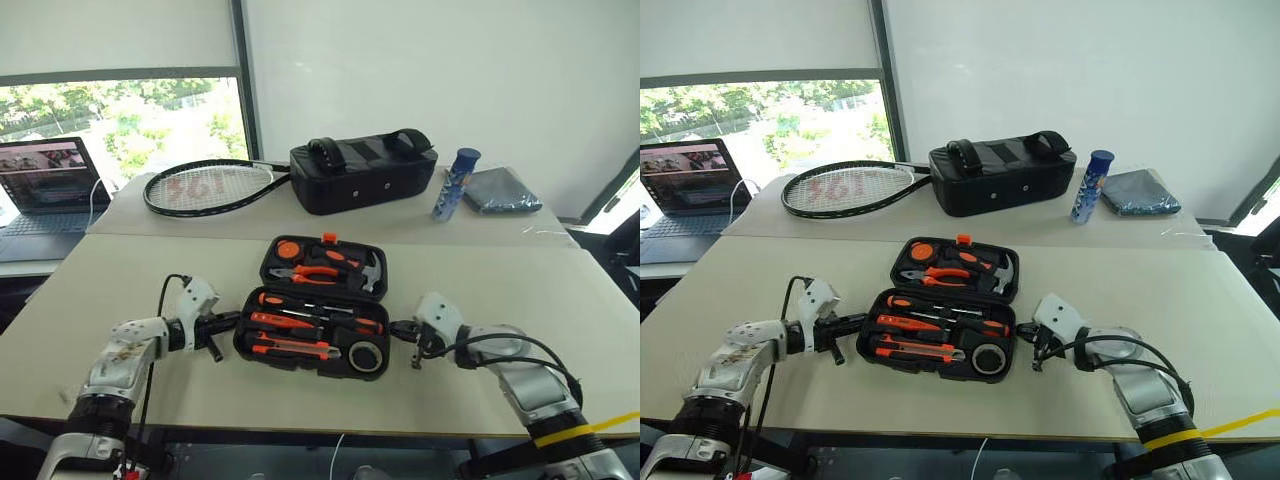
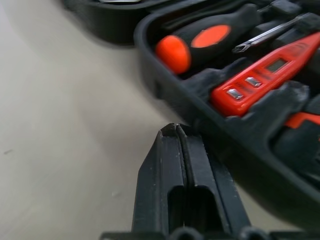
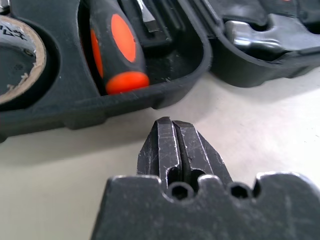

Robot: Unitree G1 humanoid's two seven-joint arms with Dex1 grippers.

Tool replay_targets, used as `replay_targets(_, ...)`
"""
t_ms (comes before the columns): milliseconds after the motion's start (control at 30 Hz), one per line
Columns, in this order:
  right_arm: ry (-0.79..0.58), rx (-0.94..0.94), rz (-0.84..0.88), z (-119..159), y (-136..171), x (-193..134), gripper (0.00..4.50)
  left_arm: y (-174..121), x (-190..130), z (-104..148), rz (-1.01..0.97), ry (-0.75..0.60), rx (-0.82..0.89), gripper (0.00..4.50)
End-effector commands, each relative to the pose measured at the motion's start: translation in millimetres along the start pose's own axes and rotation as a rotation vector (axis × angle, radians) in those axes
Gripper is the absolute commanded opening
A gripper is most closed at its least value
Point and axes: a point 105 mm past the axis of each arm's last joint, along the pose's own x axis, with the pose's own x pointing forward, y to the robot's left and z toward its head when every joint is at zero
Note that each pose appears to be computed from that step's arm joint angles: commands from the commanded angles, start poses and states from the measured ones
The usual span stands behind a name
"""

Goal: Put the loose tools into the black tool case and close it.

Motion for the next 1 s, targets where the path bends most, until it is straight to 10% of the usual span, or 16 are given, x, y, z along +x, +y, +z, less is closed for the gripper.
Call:
replay_targets(33,-0.028,-0.009,0.056,13,13,-2,0.0,-31,3,11,-0.176,-0.021,0.039,0.04)
replay_targets(433,0.043,0.083,0.178,11,71,-23,0.0,-56,-26,-7,-0.229,0.062,0.031,0.04)
replay_targets(867,0.109,0.119,0.132,-5,62,-58,0.0,-44,-51,-17,-0.116,0.086,-0.024,0.04)
replay_targets(1000,0.088,0.135,0.099,-2,36,-81,1.18,-33,-64,-2,-0.141,0.029,-0.143,0.26)
